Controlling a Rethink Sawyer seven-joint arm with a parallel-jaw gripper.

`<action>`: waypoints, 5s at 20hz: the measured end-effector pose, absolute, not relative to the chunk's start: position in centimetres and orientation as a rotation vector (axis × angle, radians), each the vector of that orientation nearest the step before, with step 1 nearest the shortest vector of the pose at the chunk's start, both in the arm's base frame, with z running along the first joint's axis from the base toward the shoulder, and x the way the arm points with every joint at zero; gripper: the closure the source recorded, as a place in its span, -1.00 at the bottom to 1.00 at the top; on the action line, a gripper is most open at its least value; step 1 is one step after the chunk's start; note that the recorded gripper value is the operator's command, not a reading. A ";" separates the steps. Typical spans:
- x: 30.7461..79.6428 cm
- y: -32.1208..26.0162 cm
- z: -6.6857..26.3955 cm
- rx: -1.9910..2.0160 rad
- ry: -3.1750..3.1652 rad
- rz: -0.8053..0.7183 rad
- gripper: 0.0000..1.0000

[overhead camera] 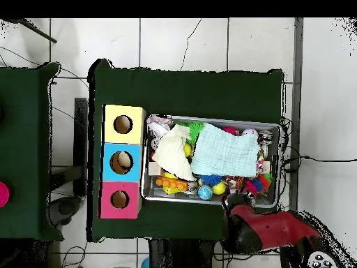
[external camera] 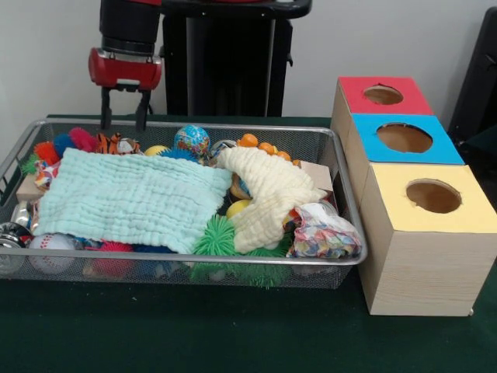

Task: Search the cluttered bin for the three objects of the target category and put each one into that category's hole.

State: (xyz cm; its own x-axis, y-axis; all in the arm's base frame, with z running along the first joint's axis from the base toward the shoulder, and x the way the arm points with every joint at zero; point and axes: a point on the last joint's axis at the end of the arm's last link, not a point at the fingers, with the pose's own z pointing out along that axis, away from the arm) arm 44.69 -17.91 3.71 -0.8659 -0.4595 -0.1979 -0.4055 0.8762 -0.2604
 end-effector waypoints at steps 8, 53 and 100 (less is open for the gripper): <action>45.0 -18.9 3.6 -0.670 2.786 -0.317 -1.00; 43.8 -18.8 1.7 -0.815 2.766 -0.294 -1.00; 46.5 -19.4 2.0 -0.802 2.676 -0.277 1.00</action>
